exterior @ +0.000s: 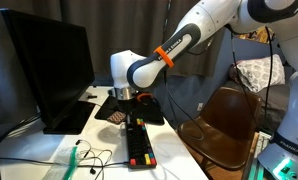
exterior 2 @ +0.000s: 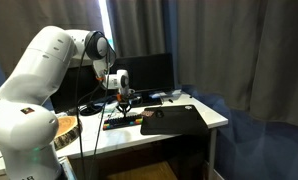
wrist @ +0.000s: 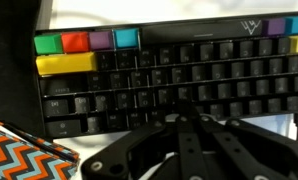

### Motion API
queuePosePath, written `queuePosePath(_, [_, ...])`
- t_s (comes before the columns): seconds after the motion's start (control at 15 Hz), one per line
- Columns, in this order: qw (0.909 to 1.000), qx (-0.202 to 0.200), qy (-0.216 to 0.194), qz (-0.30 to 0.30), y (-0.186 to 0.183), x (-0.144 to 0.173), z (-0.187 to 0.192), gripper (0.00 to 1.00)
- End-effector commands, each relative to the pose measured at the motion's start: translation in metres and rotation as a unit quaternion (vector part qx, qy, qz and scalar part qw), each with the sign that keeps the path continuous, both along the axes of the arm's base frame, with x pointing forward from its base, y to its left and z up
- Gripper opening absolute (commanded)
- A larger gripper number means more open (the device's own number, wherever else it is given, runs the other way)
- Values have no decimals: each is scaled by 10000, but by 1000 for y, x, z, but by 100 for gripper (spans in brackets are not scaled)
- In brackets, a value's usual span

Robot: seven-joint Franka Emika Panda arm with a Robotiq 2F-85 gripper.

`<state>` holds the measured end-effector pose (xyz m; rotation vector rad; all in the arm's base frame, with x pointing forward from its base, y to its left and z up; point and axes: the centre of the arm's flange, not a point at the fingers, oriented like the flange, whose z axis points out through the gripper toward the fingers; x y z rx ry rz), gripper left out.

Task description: Press one keyboard key

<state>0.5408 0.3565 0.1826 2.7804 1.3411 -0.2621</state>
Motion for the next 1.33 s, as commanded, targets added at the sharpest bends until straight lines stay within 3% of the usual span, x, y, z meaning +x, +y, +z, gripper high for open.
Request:
queuePosePath(0.0, [9998, -117, -130, -21, 8, 3, 9, 0])
queuePosePath(0.4, [9976, -111, -657, -176, 4, -27, 83, 0])
queuePosePath(0.47, [9974, -44, -699, -196, 5, -33, 93, 26])
queuePosePath(0.6, [9965, 75, -828, -80, 5, -46, 112, 33])
queuePosePath(0.93, [9888, 452, -1421, 34, -6, -93, 150, 68])
queuePosePath(1.2, [9737, 816, -2126, 44, -17, -132, 177, 97])
queuePosePath(1.27, [9706, 900, -2229, 112, -20, -139, 181, 99])
